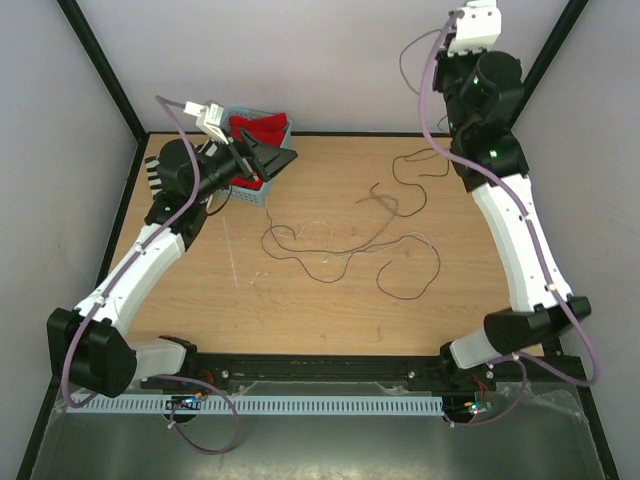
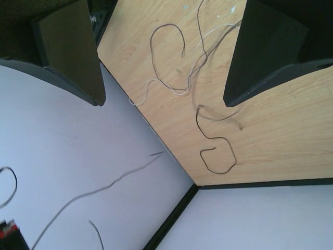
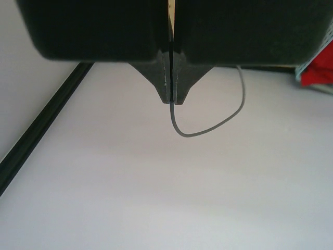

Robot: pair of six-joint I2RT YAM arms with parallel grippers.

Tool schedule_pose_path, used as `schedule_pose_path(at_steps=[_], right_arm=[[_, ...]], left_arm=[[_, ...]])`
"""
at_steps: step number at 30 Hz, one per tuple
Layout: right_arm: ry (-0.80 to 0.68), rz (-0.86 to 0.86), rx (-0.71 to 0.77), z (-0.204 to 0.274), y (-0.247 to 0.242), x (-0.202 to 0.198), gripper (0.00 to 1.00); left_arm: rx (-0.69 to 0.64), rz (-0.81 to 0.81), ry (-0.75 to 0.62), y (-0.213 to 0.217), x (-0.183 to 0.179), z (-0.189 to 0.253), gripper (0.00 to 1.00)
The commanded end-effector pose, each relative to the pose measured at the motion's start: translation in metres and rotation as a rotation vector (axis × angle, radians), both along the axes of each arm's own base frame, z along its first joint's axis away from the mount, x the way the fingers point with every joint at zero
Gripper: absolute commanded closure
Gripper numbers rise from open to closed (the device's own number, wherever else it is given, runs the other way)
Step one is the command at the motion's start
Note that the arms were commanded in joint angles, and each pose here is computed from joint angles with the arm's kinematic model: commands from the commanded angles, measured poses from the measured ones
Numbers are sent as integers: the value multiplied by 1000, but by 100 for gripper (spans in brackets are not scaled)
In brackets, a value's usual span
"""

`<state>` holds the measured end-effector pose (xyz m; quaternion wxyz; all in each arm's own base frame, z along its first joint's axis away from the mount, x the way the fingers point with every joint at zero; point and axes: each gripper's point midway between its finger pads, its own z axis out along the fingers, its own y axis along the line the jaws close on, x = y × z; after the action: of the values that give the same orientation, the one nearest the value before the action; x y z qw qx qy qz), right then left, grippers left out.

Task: Zip-tie the wires
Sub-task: Pick up the cable at the center of the board.

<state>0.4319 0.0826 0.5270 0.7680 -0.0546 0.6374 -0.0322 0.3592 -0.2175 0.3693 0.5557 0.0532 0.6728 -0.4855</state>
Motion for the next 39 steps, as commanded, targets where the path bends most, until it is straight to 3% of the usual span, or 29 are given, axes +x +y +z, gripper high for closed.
schedule_pose_path(at_steps=[1, 5, 9, 14, 26, 32, 39], right_arm=[[-120, -96, -25, 40, -9, 24, 100], [-171, -66, -16, 67, 0, 35, 100], [-72, 27, -10, 38, 14, 29, 100], [6, 169, 52, -8, 28, -12, 100], [62, 561, 198, -36, 69, -119, 100], [99, 644, 245, -51, 76, -146, 100], [136, 693, 269, -66, 82, -158, 100]], left_arm=[[-22, -21, -22, -6, 1, 7, 3], [-18, -13, 1, -6, 5, -4, 3], [-16, -48, -5, -11, 2, -2, 4], [-23, -123, -36, -18, -10, 12, 5], [-120, -440, -53, -80, -63, 40, 7], [-189, -538, -71, -112, -74, 46, 10], [-243, -574, -75, -131, -73, 42, 23]])
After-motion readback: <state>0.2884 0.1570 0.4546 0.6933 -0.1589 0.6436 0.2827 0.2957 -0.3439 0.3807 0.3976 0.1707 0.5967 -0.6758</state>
